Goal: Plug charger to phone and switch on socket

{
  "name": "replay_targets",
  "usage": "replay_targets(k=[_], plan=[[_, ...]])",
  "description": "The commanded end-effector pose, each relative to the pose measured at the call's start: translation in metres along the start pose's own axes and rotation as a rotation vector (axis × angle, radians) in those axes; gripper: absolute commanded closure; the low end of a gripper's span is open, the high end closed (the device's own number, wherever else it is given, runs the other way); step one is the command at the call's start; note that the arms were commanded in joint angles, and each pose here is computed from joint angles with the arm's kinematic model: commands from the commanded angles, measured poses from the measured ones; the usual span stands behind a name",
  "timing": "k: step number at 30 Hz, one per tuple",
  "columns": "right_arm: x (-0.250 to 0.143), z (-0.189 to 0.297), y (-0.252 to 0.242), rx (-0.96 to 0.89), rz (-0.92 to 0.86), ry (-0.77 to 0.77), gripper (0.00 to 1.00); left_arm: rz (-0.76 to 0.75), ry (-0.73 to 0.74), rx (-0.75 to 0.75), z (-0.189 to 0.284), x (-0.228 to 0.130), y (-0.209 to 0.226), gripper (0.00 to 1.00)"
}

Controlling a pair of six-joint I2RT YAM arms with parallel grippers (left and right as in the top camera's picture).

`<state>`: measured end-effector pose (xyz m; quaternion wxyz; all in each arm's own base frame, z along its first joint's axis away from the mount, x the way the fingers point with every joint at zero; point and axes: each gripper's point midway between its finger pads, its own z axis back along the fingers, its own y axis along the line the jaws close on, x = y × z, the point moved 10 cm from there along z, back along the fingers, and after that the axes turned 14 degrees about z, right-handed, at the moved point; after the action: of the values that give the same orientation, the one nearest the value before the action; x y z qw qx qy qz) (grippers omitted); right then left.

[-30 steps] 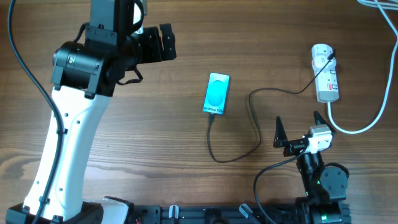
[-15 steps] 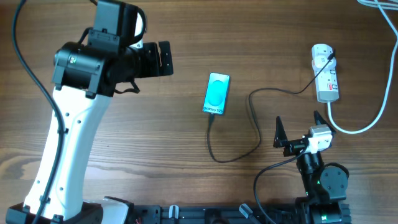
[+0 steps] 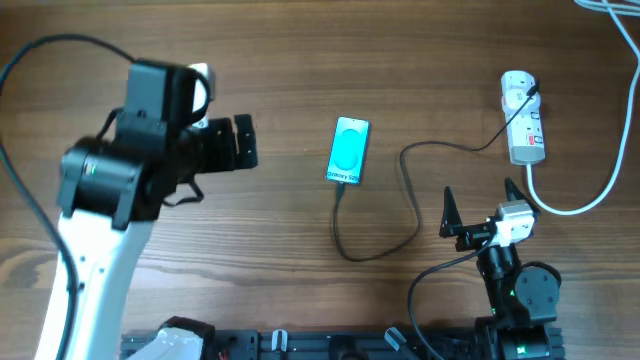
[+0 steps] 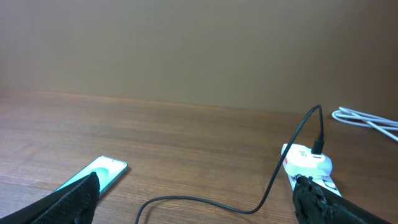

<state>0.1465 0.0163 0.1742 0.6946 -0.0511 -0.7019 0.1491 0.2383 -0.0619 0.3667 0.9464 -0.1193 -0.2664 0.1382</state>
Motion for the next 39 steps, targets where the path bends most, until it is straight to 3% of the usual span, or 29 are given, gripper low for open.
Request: replay_targets(k=[1,4,16,24,39], plan=[[0.0,0.0,-0.001,-0.011,0.012,-0.002,0.0,-0.154,-0.002,-0.159,-0.012,-0.014,0.007,0.0],[0.0,0.0,-0.001,-0.011,0.012,-0.003,0.0,-0.176,-0.04,-0.307,-0.022,-0.029,0.017,0.0],[0.0,0.0,-0.001,-0.011,0.012,-0.003,0.0,-0.115,-0.195,-0.256,-0.021,-0.084,0.072,0.0],[0.0,0.0,-0.001,-0.011,0.012,-0.003,0.0,-0.184,-0.476,-0.349,-0.011,-0.114,0.081,0.0],[0.0,0.0,-0.001,-0.011,0.012,-0.003,0.0,-0.171,-0.774,-0.502,-0.054,-0.137,0.095,0.0]])
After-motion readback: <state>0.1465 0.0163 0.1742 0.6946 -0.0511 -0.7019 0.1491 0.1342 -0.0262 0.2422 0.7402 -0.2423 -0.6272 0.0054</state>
